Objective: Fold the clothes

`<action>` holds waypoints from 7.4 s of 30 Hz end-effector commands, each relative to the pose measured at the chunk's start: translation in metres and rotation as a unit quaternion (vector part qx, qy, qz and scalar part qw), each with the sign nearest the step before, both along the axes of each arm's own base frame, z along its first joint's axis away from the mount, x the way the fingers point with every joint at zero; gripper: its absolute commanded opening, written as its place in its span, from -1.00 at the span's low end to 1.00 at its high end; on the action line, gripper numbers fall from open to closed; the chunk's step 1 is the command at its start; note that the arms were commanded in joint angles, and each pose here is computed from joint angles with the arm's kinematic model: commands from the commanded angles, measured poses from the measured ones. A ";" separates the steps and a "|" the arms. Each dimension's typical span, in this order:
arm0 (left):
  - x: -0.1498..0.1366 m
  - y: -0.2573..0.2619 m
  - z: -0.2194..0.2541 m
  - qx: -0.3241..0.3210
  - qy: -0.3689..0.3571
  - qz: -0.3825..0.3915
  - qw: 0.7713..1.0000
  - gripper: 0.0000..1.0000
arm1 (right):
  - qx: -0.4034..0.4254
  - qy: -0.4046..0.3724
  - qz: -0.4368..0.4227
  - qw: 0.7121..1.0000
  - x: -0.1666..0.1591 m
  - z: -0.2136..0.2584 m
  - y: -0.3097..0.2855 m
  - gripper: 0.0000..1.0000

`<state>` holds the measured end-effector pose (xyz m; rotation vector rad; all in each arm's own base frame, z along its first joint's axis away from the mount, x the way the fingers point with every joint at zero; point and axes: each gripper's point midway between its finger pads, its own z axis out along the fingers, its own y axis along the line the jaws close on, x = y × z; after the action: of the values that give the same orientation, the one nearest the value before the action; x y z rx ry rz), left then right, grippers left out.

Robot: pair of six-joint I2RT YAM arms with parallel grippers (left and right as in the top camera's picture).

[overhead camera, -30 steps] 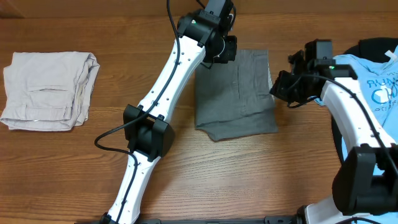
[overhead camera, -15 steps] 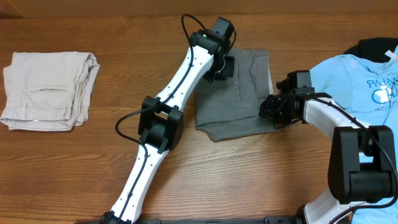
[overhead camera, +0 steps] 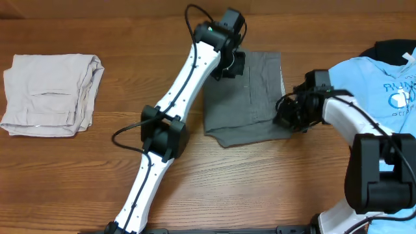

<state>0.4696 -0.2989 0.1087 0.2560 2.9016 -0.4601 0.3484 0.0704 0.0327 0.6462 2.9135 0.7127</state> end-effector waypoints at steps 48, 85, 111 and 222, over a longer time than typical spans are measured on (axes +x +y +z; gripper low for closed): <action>-0.121 0.088 -0.117 0.269 0.178 0.006 0.947 -0.91 | -0.104 -0.070 -0.070 0.990 0.028 0.076 -0.071 1.00; -0.021 0.130 0.031 0.092 0.047 0.085 0.991 -0.92 | -0.104 -0.070 -0.070 0.990 0.028 0.076 -0.071 1.00; -0.100 0.083 -0.116 0.247 0.079 0.010 0.966 -0.92 | -0.104 -0.070 -0.070 0.990 0.028 0.076 -0.071 1.00; -0.048 0.213 -0.047 0.061 0.133 0.351 0.925 1.00 | -0.104 -0.070 -0.070 0.990 0.028 0.076 -0.071 1.00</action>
<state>0.4270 -0.0760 0.0852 -0.8231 2.9347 -0.1504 0.3730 0.0010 0.1052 0.7449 2.7467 0.4266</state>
